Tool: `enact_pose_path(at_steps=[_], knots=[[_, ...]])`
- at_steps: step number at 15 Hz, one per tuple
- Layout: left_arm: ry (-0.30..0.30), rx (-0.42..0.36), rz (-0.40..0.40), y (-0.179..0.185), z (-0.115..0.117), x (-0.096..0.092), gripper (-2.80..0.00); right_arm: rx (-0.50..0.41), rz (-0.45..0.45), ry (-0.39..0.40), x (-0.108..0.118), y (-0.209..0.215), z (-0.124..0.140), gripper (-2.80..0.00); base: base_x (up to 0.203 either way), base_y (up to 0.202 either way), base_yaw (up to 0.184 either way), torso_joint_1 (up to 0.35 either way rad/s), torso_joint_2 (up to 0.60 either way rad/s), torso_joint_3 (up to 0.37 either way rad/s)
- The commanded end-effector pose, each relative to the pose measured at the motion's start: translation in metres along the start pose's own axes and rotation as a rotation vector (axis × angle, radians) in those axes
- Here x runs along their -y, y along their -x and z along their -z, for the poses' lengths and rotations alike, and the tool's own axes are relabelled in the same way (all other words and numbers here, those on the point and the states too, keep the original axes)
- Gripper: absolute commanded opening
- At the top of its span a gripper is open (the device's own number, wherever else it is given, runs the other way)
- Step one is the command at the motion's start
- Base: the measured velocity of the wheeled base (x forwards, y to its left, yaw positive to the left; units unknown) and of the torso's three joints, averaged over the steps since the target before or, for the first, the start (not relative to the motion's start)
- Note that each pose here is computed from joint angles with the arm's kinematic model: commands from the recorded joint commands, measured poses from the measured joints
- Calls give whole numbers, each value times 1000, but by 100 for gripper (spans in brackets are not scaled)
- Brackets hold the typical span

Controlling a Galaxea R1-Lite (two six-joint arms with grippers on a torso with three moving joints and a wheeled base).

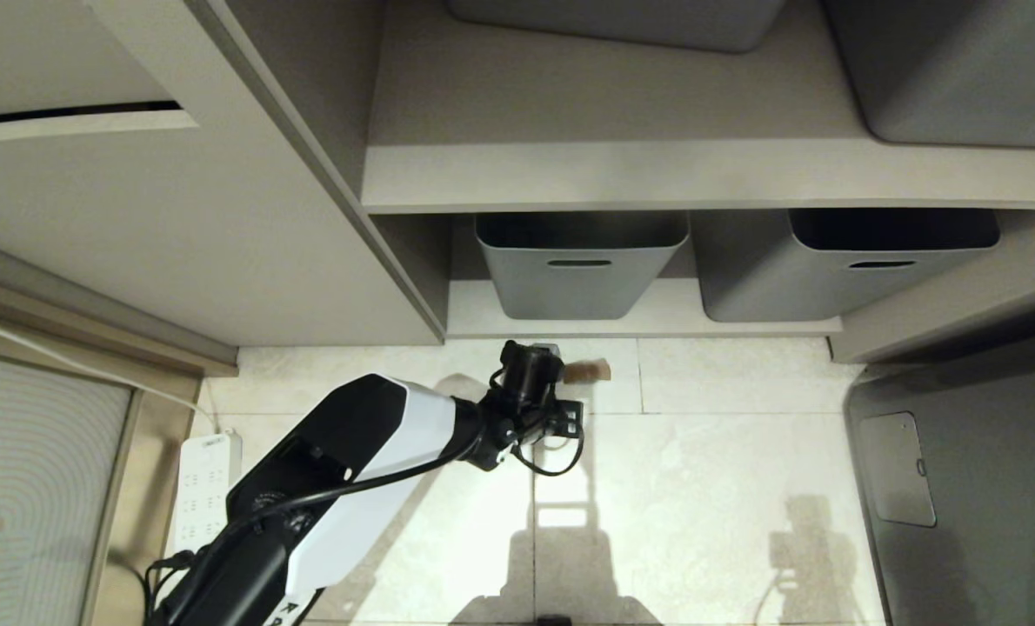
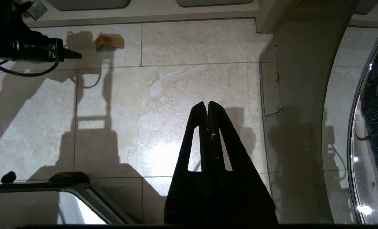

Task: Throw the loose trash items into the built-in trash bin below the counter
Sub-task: Pick up the garbage

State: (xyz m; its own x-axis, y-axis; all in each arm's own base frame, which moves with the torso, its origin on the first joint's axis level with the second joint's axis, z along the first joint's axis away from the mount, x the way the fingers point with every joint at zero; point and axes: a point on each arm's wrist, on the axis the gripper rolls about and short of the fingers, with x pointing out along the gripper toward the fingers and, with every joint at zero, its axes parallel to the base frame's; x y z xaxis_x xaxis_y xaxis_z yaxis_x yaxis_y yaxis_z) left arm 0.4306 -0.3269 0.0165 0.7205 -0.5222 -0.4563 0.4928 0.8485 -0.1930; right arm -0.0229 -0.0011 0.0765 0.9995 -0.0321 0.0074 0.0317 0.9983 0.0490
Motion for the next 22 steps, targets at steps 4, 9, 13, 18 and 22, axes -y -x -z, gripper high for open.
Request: enact_pose_path(at_steps=[4, 9, 13, 18, 22], knots=[[2, 201, 23, -9, -4, 5, 0, -1, 0, 0, 0, 0, 0, -280, 0, 0, 0, 0, 0, 0], [-14, 255, 45, -15, 5, 12, 0, -1, 0, 0, 0, 0, 0, -280, 0, 0, 0, 0, 0, 0], [-61, 301, 25, -18, 10, 17, 0, -1, 0, 0, 0, 0, 0, -280, 0, 0, 0, 0, 0, 0], [-21, 342, 21, 40, -48, 23, 0, -1, 0, 0, 0, 0, 0, -280, 0, 0, 0, 0, 0, 0], [20, 198, -8, 135, -58, 12, 0, -1, -1, 0, 0, 0, 0, -280, 0, 0, 0, 0, 0, 0]])
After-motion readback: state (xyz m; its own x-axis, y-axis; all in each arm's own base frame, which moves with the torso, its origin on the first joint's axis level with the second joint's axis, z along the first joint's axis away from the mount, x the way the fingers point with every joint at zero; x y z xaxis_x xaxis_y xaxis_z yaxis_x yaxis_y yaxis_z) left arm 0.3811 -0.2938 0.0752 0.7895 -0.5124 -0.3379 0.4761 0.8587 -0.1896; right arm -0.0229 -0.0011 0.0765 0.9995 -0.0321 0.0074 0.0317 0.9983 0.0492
